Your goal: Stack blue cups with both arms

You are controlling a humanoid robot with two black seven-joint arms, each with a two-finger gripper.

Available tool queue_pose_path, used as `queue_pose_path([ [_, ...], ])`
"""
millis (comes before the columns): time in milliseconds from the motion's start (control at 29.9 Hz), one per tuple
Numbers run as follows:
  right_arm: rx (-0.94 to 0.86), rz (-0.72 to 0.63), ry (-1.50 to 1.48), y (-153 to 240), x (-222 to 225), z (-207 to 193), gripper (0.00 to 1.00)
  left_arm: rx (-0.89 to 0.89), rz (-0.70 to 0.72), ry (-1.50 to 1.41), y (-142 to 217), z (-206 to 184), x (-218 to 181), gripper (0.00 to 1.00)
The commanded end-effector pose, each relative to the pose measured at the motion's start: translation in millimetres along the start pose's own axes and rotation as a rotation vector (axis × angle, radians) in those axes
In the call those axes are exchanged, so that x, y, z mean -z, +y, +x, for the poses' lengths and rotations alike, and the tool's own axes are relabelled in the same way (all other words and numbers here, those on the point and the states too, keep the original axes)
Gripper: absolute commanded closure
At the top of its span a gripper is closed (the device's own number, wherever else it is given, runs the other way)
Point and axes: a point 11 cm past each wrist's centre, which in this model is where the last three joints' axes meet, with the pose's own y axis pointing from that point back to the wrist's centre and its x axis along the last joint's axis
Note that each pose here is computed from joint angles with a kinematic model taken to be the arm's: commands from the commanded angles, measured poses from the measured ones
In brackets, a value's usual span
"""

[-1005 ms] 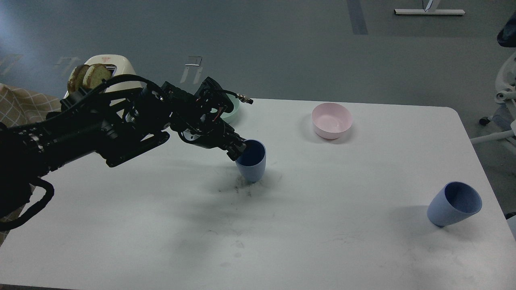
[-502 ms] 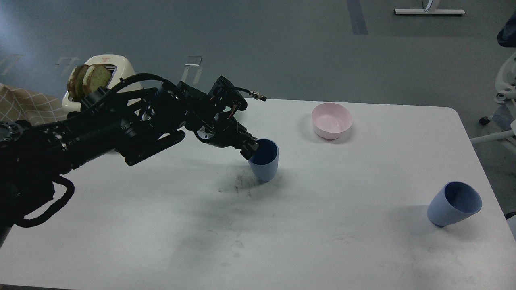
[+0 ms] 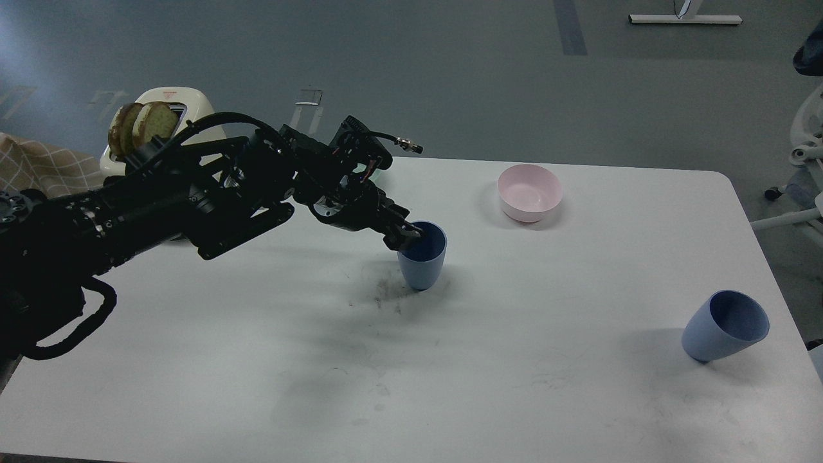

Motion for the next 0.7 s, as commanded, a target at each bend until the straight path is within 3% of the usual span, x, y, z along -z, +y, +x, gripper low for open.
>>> queue_pose_path([
  [0, -0.002, 0.01, 0.006, 1, 5, 1, 0.0, -0.118, -0.06, 0.148, 25, 25, 6, 0.23],
  [67, 0.0, 0.024, 0.011, 0, 11, 0, 0.0, -0.272, -0.139, 0.342, 52, 47, 15, 0.16],
  [201, 0.001, 0.057, 0.019, -2, 25, -1, 0.0, -0.494, -0.255, 0.595, 95, 70, 32, 0.12],
  [335, 0.01, 0.062, 0.081, -1, 47, -5, 0.0, -0.79, -0.401, 0.841, 159, 91, 60, 0.04],
  [536, 0.066, 0.011, 0.366, -6, 79, -37, 0.0, -1.209, -0.604, 1.123, 243, 68, 108, 0.04],
  [670, 0.087, -0.045, 0.554, -9, 75, -52, 0.0, -1.378, -0.675, 1.193, 271, 46, 125, 0.04],
])
